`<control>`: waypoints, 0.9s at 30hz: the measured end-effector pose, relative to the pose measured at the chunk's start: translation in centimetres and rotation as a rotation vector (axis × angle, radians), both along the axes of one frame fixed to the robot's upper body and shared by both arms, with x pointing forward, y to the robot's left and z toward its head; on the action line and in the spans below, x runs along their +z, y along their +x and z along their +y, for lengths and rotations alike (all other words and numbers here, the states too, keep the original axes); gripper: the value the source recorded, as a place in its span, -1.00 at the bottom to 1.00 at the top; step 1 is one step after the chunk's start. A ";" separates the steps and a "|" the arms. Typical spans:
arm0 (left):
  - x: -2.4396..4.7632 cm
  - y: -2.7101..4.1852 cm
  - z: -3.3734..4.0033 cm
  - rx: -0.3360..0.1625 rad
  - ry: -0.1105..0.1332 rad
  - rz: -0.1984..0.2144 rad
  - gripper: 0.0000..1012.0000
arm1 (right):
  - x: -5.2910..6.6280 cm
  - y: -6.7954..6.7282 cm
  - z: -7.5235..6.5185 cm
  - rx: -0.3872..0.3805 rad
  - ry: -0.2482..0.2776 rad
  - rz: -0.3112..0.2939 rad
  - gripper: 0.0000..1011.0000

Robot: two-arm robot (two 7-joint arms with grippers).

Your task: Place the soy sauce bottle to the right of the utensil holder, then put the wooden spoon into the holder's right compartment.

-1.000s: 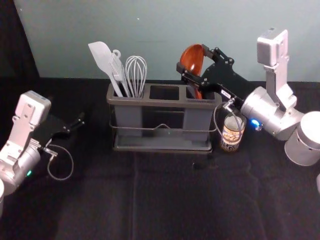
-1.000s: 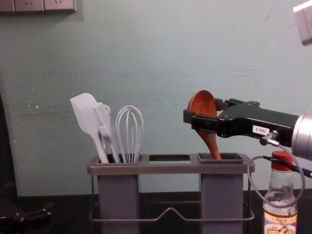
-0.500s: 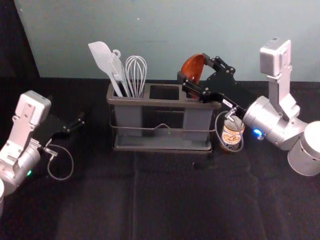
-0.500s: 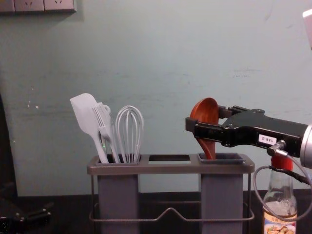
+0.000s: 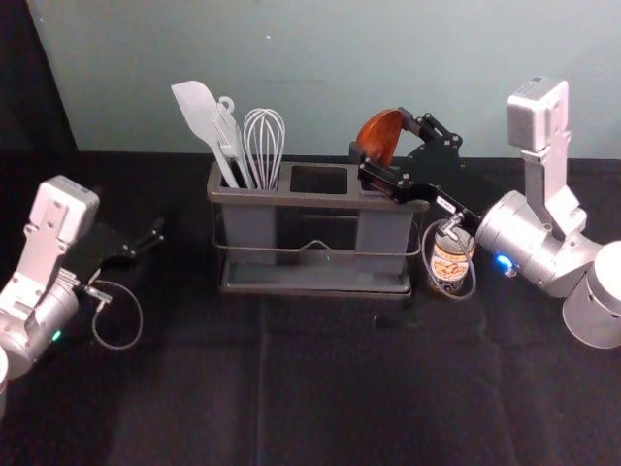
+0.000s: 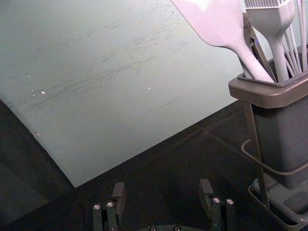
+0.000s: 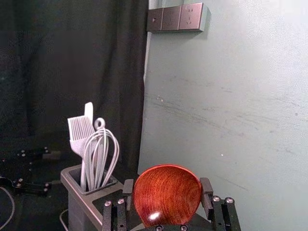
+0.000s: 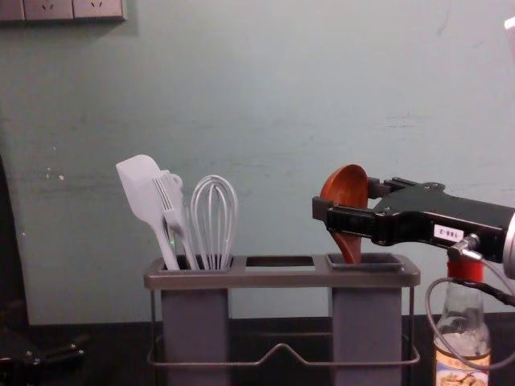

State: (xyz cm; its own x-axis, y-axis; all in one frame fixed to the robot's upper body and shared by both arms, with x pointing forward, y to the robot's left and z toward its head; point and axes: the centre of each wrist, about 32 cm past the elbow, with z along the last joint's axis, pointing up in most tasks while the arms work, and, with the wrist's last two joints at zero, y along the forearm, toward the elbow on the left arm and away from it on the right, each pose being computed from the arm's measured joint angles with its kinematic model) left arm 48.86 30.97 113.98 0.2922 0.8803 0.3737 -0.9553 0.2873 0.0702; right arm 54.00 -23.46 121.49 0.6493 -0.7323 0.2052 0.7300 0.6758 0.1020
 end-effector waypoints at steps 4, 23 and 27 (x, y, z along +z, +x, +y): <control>0.00 0.00 0.00 0.000 0.000 0.000 0.99 | 0.0 0.0 0.0 0.000 0.000 -0.001 0.66; 0.00 0.00 0.00 0.000 0.000 0.000 0.99 | 0.0 0.1 0.1 0.003 0.002 -0.005 0.98; 0.00 0.00 0.00 0.000 0.000 0.000 0.99 | 0.2 0.0 0.1 0.004 -0.004 -0.007 0.98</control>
State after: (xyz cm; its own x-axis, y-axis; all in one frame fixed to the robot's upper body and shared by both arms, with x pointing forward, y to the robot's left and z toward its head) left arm 48.86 30.97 113.98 0.2922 0.8803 0.3737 -0.9553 0.2873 0.0702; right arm 54.04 -23.39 121.64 0.6508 -0.7290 0.2122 0.7266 0.6791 0.1042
